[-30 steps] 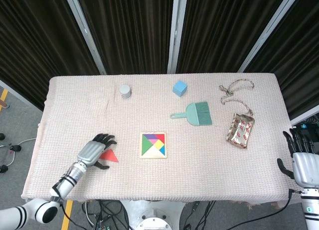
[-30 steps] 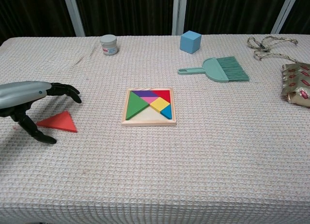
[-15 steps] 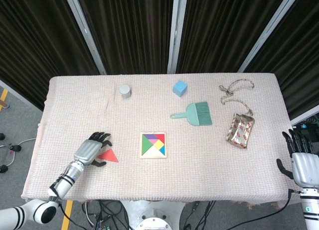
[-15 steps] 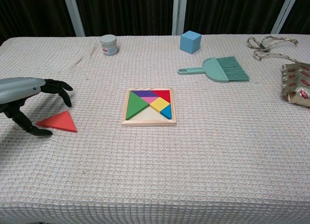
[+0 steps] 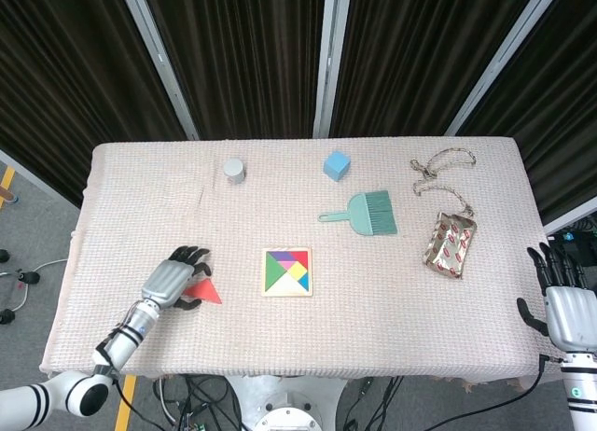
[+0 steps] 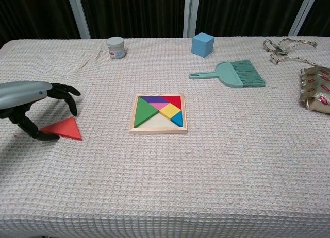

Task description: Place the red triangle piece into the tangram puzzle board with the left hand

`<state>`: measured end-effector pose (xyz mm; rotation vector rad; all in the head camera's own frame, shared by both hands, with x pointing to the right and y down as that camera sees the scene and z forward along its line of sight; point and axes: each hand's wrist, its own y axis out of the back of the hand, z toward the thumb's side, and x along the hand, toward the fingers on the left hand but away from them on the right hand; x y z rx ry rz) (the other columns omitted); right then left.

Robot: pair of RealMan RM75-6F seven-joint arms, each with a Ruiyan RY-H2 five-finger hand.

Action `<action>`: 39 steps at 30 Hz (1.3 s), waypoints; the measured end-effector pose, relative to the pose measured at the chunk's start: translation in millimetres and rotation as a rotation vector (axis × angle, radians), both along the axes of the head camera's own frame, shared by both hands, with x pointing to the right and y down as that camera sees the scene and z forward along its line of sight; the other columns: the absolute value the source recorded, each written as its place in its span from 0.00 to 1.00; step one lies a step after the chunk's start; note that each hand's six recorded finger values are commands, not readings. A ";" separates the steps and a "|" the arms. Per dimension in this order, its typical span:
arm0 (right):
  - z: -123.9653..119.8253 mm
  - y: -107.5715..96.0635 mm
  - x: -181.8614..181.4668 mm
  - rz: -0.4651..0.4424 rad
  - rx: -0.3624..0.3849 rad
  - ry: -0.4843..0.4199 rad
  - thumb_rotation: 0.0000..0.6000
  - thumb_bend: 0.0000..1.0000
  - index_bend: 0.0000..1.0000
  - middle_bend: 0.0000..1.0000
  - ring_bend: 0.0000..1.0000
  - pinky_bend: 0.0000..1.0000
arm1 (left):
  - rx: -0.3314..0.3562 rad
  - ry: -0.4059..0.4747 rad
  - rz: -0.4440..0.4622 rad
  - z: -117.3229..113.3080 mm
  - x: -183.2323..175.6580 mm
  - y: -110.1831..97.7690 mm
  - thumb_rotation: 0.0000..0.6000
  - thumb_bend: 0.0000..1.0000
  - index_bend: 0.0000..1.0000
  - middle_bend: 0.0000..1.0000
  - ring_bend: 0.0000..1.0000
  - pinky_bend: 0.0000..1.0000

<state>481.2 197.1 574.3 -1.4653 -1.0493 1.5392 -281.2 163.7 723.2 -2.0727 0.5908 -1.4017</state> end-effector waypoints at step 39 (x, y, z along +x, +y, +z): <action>2.8 -0.4 -0.8 0.000 -0.004 0.002 1.00 0.27 0.00 0.00 0.00 0.00 | 0.002 0.030 -0.002 -9.6 9.0 -6.0 1.00 0.27 0.41 0.09 0.00 0.06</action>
